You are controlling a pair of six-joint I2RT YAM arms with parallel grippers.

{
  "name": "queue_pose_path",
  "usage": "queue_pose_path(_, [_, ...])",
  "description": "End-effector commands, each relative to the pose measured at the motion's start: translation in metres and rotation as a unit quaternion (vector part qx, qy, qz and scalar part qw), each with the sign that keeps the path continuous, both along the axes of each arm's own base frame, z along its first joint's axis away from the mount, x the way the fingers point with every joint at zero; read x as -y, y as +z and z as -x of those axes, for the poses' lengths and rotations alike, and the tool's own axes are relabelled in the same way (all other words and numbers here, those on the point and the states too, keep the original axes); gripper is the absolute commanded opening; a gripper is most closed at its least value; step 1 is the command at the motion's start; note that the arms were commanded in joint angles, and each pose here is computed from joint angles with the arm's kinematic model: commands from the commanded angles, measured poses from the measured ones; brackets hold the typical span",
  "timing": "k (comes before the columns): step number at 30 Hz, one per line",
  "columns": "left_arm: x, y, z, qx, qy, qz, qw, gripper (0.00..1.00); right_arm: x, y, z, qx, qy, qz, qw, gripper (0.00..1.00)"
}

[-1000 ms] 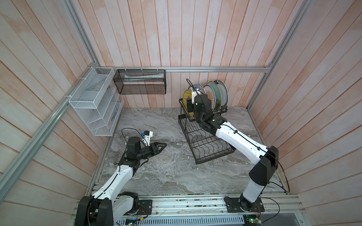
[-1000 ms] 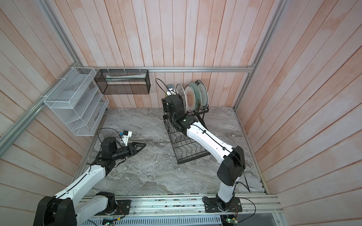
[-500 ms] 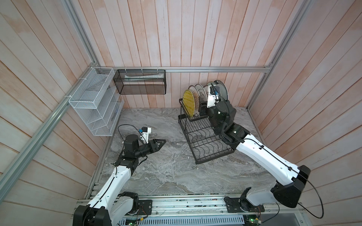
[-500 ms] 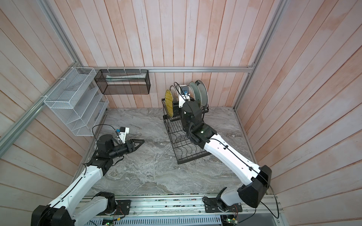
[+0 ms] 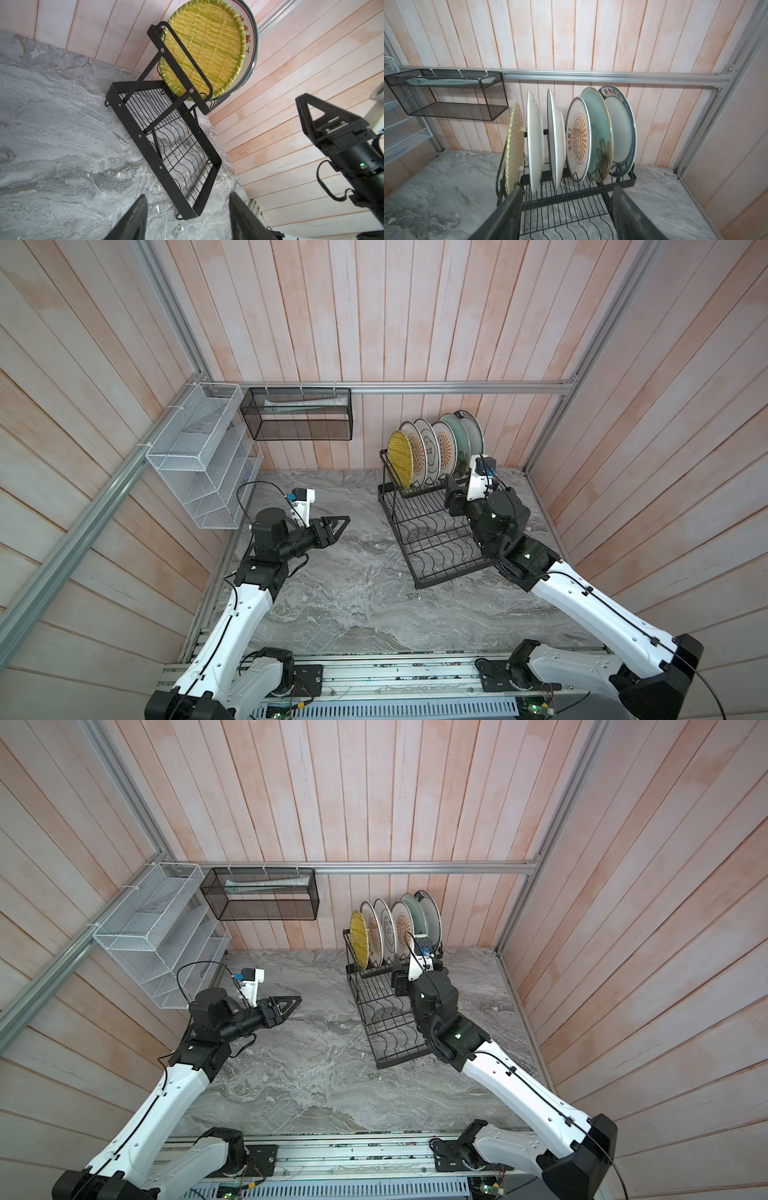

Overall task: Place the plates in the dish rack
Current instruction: 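Open the right gripper and withdraw it from the rack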

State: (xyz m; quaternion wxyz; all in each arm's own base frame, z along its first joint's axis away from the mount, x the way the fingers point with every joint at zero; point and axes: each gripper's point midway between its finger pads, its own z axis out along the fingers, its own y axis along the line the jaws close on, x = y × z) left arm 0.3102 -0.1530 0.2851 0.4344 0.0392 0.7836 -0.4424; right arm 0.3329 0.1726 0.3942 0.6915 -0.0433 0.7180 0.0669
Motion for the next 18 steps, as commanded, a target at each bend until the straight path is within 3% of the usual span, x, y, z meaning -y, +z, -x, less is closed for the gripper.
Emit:
queue_pose_path(1, [-0.007, 0.0, -0.007, 0.004, 0.015, -0.028, 0.999, 0.68, 0.027, 0.001, 0.011, 0.002, -0.025, -0.039, 0.999, 0.72])
queue_pose_path(9, [-0.015, 0.002, -0.016, 0.005, 0.032, -0.049, 0.998, 0.82, 0.075, -0.033, 0.034, -0.021, -0.071, -0.082, 0.994, 0.75])
queue_pose_path(18, [-0.02, 0.002, -0.022, 0.001, 0.043, -0.055, 0.998, 0.84, 0.109, -0.066, 0.042, -0.049, -0.117, -0.103, 0.987, 0.76])
